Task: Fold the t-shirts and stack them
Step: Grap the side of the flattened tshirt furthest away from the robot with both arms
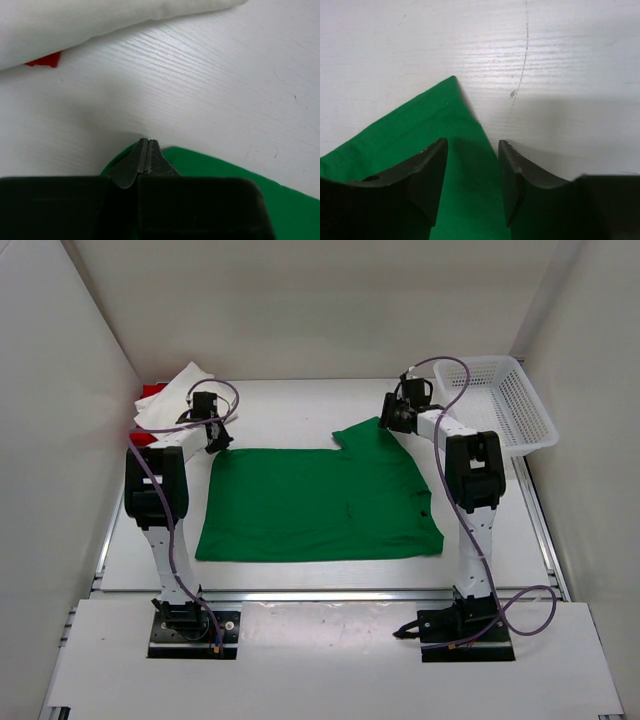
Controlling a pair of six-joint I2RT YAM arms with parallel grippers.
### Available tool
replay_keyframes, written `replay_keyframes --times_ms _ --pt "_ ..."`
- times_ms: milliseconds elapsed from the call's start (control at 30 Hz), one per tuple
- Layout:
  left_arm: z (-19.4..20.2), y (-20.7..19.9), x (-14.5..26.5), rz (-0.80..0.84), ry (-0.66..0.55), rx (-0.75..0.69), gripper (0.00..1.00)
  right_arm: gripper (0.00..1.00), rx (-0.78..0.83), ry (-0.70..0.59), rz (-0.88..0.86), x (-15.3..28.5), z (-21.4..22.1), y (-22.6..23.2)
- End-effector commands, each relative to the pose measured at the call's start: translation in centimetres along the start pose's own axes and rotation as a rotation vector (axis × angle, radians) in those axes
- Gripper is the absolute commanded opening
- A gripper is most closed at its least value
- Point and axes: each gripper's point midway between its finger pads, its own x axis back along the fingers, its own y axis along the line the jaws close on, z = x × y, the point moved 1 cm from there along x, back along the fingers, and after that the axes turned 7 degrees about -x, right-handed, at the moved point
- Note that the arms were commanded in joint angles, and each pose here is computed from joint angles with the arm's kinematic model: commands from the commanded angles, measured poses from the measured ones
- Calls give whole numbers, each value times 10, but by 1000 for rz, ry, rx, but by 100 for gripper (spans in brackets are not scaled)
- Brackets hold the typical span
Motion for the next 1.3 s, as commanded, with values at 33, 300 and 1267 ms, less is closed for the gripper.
replay_keyframes --times_ms 33,300,1267 --pt "-29 -11 28 64 -89 33 0 46 35 19 -20 1 -13 14" --pt "-25 -13 28 73 -77 22 0 41 37 140 -28 -31 -6 22" --pt "-29 -8 64 126 -120 82 0 0 -32 -68 -189 149 -10 49"
